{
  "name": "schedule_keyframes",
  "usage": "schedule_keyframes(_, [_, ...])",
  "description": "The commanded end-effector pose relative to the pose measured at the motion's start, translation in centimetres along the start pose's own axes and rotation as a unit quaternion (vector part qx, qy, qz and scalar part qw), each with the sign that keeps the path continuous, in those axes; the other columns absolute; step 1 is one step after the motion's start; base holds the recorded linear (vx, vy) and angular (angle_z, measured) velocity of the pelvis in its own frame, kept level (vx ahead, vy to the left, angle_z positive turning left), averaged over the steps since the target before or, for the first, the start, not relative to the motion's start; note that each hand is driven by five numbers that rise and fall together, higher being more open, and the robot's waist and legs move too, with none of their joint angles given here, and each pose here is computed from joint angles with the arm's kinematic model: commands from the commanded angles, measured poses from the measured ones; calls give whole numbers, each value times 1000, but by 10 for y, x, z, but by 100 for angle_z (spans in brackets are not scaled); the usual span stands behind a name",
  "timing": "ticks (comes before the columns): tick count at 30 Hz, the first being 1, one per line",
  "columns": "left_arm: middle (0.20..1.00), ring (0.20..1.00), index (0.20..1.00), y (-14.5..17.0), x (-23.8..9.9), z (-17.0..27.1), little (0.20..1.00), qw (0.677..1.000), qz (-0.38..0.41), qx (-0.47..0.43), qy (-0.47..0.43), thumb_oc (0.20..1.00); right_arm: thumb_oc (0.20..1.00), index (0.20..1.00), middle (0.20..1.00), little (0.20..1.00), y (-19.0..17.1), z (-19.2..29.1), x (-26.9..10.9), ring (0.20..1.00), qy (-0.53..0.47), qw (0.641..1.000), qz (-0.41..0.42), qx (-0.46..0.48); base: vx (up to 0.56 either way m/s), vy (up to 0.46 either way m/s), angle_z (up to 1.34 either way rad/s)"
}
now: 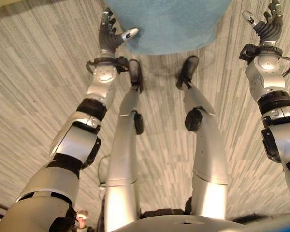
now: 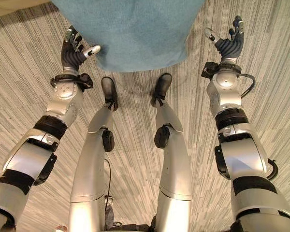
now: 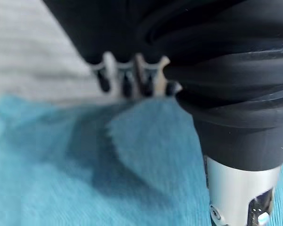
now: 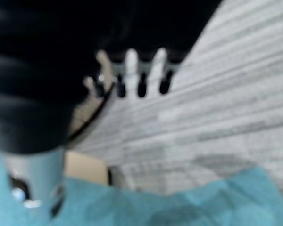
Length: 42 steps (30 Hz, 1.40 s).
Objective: Pick up all the scattered cushions and arrange them neatly on the sofa.
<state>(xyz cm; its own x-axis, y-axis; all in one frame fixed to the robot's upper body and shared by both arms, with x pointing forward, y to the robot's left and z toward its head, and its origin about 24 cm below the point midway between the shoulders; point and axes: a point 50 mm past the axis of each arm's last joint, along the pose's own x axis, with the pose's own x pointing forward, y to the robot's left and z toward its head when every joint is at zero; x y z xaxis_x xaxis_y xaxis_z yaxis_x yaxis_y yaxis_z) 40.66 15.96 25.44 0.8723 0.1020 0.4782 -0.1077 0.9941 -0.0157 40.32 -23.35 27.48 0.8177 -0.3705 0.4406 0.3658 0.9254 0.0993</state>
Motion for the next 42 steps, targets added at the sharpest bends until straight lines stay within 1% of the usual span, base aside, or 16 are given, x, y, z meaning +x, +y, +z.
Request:
schedule_keyframes(1, [1000,1000,1000,11,-7,-14,1000,1000,15,19,10,1000,1000,1000,1000,1000,1,-9,-7,1000,-7,1000,16,-10,39,-14,-4])
schedule_keyframes(8, [1000,1000,1000,-1,11,12,1000,999,9,30,-18,1000,1000,1000,1000,1000,29,18,2,1000,-36,998,45,-18,28,-8,-4])
schedule_keyframes(11, [1000,1000,1000,-29,15,27,1000,999,-17,3,-36,1000,1000,1000,1000,1000,71,35,-3,1000,-58,993,95,-28,11,-12,0])
schedule_keyframes(13, [1000,1000,1000,-29,15,27,1000,999,-17,2,-36,1000,1000,1000,1000,1000,71,35,-2,1000,-59,993,95,-28,0,0,0])
schedule_keyframes(16, [1000,1000,1000,-51,13,35,1000,998,-34,-27,-47,1000,1000,1000,1000,1000,98,45,-9,1000,-66,990,123,-11,0,0,0])
schedule_keyframes(17, [1000,1000,1000,-62,12,39,1000,996,-34,-66,-47,1000,1000,1000,1000,1000,117,48,-17,1000,-60,988,140,32,0,0,0])
schedule_keyframes(18, [1000,1000,1000,-62,12,39,1000,996,-34,-66,-47,1000,1000,1000,1000,1000,117,48,-18,1000,-60,988,140,33,0,0,0])
schedule_keyframes(19, [1000,1000,1000,-72,10,41,1000,993,-29,-109,-44,1000,1000,1000,1000,1000,140,56,-30,1000,-54,979,160,117,0,0,0])
schedule_keyframes(23, [1000,1000,1000,-77,7,40,1000,990,-28,-130,-41,1000,1000,1000,1000,1000,171,72,-52,1000,-58,953,204,217,0,0,0])
schedule_keyframes(24, [1000,1000,1000,-78,6,40,1000,990,-30,-133,-42,1000,398,398,398,398,177,74,-57,398,-60,948,215,226,0,0,0])
schedule_keyframes(25, [840,840,840,-78,6,39,840,990,-30,-132,-41,840,200,200,200,200,177,74,-57,200,-60,948,215,226,0,0,0])
schedule_keyframes(26, [200,200,200,-76,5,40,200,989,-29,-140,-48,200,200,200,200,200,188,82,-67,200,-71,937,240,245,-6,33,-1])
schedule_keyframes(31, [200,200,200,-63,3,37,200,985,-14,-166,-54,200,200,200,200,200,194,95,-80,200,-104,917,274,269,-3,17,0])
schedule_keyframes(35, [200,200,200,-53,-1,35,200,981,-8,-186,-63,200,200,200,200,200,185,93,-80,200,-119,918,273,261,-43,24,2])
schedule_keyframes(39, [200,200,200,-42,-18,21,200,977,-2,-206,-62,200,200,200,200,200,161,66,-79,200,-114,930,253,240,-113,6,0])
schedule_keyframes(42, [200,200,200,-47,-53,-14,200,971,-11,-238,-21,200,200,200,200,200,143,18,-99,200,-67,938,260,219,-64,-36,1])
